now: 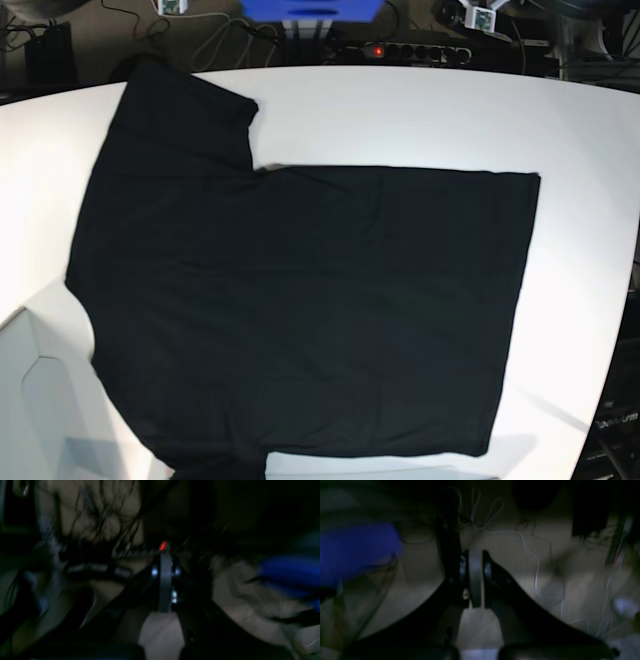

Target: Fold the T-shirt properly

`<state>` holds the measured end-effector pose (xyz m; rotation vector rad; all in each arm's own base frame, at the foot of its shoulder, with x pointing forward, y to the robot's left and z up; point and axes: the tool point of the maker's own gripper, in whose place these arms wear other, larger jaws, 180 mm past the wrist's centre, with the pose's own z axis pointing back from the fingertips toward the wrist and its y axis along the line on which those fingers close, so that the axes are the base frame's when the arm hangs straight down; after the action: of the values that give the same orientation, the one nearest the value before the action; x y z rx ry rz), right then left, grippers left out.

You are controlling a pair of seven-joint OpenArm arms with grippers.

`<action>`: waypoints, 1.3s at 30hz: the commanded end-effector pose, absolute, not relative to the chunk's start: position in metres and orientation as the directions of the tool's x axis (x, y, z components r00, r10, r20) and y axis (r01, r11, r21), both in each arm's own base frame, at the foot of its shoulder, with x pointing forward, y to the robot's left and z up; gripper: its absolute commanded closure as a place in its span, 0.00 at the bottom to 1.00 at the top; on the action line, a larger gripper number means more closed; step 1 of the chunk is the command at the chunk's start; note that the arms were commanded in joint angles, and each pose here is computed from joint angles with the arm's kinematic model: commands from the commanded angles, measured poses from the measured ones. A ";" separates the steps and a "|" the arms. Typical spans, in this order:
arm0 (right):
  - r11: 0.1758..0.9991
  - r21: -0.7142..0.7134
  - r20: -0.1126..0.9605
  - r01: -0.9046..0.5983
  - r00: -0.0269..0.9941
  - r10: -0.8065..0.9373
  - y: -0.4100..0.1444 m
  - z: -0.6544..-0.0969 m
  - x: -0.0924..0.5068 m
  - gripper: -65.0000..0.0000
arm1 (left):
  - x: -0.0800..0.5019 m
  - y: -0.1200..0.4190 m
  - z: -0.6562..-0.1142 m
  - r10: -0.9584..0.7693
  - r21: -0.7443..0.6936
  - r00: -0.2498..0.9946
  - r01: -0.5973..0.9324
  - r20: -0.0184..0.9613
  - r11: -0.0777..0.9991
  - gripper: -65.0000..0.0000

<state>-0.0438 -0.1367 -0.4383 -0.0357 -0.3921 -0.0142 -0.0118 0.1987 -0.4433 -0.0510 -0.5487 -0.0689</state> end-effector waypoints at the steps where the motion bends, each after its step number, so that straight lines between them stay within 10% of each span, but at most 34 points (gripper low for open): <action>1: 0.999 -0.037 0.408 0.011 0.913 0.005 -0.139 -0.422 -0.041 1.00 | -0.015 0.206 -0.431 -0.050 -0.014 0.847 0.068 0.529 0.998 1.00; 7: 0.999 -0.041 0.487 0.002 0.873 0.019 -0.140 -0.389 -0.011 0.94 | 0.032 0.235 -0.375 -0.023 0.064 0.738 -0.027 0.675 0.998 0.98; 15: 0.999 -0.038 0.598 0.004 0.801 0.019 -0.139 -0.384 0.033 0.55 | 0.101 0.265 -0.321 -0.070 0.146 0.550 -0.096 0.832 0.985 0.43; 39: 0.999 -0.042 0.737 0.014 0.676 0.022 -0.140 -0.372 0.106 0.52 | 0.224 0.355 -0.361 0.287 -0.117 0.438 -0.376 0.852 0.919 0.41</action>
<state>0.1049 -0.1388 -0.3774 -0.0394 -0.8062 -0.0012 0.2198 0.3494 -0.3721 0.0809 -1.0035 0.4248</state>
